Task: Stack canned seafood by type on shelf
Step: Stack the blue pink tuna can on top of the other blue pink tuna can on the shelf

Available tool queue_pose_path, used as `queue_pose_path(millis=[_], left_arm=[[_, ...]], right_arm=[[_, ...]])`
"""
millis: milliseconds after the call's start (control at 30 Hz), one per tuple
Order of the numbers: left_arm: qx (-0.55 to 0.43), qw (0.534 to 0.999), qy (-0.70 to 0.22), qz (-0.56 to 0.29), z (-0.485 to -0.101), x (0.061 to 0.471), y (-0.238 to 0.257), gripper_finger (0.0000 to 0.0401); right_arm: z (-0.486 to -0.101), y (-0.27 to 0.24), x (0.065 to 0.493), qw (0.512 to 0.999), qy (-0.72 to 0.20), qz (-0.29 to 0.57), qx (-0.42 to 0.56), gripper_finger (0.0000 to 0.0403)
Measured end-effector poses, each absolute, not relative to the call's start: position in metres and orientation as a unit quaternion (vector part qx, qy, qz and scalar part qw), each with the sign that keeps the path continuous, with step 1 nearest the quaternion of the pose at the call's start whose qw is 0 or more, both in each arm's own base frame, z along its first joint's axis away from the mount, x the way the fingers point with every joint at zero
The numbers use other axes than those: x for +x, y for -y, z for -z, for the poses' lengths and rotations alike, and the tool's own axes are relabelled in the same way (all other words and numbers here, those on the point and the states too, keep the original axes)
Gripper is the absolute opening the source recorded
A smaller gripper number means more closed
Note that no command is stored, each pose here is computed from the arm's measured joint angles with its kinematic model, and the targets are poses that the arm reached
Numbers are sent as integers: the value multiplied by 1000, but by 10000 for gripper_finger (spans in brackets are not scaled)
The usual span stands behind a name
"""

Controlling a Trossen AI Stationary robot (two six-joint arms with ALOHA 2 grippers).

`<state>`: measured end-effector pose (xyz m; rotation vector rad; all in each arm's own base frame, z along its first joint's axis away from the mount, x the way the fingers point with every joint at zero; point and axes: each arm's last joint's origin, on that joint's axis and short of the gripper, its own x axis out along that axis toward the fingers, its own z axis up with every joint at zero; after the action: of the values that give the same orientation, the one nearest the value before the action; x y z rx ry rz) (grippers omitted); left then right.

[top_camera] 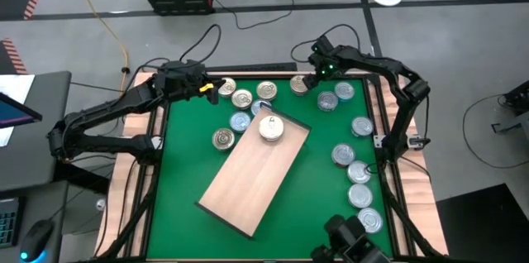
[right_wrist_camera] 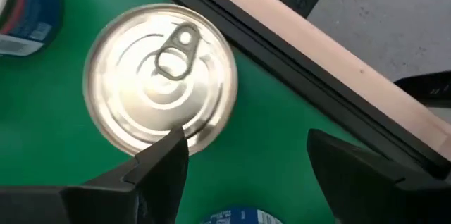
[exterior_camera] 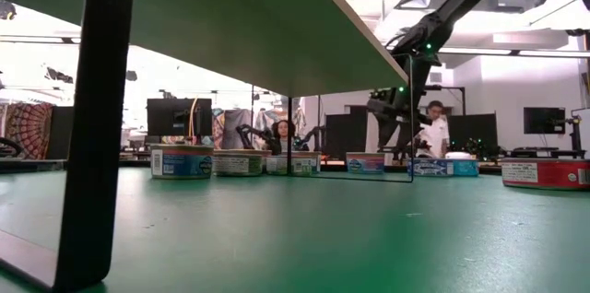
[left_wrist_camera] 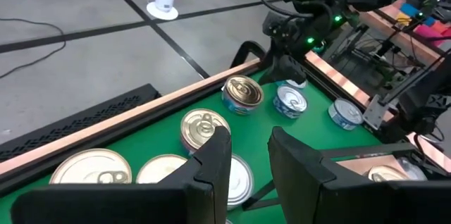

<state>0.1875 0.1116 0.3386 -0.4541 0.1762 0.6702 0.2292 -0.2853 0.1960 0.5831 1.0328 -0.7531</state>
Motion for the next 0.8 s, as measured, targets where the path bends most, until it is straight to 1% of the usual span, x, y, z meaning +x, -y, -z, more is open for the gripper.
queue_pose_path(millis=[133, 233, 400, 500, 567, 667, 733, 800], left_arm=[[-221, 916, -86, -325, -339, 188, -112, 91], [-217, 917, -87, -324, -339, 188, -111, 91], [-207, 919, -91, -323, -339, 188, -111, 91], [-209, 921, -91, -317, -339, 188, -111, 91], [-212, 922, -92, -310, -339, 188, -111, 91], [-215, 923, -92, -305, -339, 188, -110, 91], [-215, 923, -93, -305, -339, 188, -110, 91], [-215, 923, -92, -305, -339, 188, -110, 91]], right_arm=[[-195, 282, 230, 755, -495, 353, 247, 310], [-192, 281, 228, 747, -508, 359, 234, 302], [-173, 272, 218, 725, -537, 354, 246, 282], [-171, 267, 214, 713, -548, 354, 259, 277], [-181, 266, 214, 720, -530, 362, 264, 275], [-199, 269, 213, 757, -479, 360, 261, 275], [-205, 271, 215, 774, -455, 357, 259, 275], [-202, 273, 217, 778, -448, 355, 262, 275]])
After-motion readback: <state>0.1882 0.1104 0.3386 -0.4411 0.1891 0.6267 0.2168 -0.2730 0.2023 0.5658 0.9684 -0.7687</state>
